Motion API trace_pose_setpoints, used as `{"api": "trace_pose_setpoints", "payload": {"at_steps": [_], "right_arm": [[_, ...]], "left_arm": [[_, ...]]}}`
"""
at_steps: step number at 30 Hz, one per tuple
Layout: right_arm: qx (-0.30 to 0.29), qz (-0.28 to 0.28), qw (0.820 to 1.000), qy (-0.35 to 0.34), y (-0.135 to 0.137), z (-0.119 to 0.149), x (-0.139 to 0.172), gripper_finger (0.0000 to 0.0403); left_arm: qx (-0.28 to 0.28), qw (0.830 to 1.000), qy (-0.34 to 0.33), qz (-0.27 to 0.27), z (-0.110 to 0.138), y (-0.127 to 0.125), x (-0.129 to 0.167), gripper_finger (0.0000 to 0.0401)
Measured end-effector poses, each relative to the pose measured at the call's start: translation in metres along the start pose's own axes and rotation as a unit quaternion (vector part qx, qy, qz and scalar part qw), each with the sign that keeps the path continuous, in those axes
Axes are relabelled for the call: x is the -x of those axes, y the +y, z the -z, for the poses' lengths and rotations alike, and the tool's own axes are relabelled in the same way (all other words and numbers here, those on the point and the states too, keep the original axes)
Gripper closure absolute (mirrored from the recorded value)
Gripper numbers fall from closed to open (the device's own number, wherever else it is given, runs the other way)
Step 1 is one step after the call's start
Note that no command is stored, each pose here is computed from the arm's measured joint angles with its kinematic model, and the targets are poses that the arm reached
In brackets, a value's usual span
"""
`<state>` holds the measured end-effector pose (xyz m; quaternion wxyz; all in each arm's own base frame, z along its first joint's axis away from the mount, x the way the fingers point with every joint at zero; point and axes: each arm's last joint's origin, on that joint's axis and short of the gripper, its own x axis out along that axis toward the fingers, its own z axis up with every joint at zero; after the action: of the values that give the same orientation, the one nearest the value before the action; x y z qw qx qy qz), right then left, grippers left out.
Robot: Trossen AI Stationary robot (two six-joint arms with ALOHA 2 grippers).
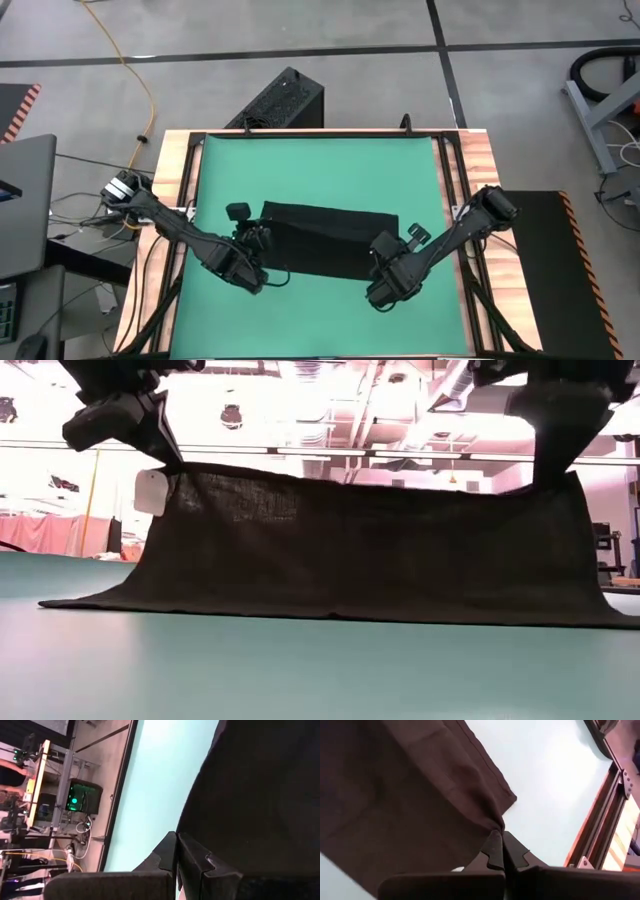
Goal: Roll towel
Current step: Fold the brown towel
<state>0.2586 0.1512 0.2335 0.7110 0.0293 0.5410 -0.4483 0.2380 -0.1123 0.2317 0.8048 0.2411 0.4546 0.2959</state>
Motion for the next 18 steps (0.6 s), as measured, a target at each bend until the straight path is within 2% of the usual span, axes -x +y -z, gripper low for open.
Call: {"api": "trace_pose_setpoints", "payload": {"at_steps": [7,18], "right_arm": [[-0.003,0.017,1.000,0.010,0.000,0.002,-0.015,0.0403],[-0.001,0.030,1.000,0.008,-0.001,0.001,-0.027,0.0403]], "left_arm": [[-0.003,1.000,-0.003,-0.007,-0.002,0.001,-0.004,0.0401],[-0.006,1.000,0.008,-0.016,0.020,-0.011,-0.036,0.0401]]}}
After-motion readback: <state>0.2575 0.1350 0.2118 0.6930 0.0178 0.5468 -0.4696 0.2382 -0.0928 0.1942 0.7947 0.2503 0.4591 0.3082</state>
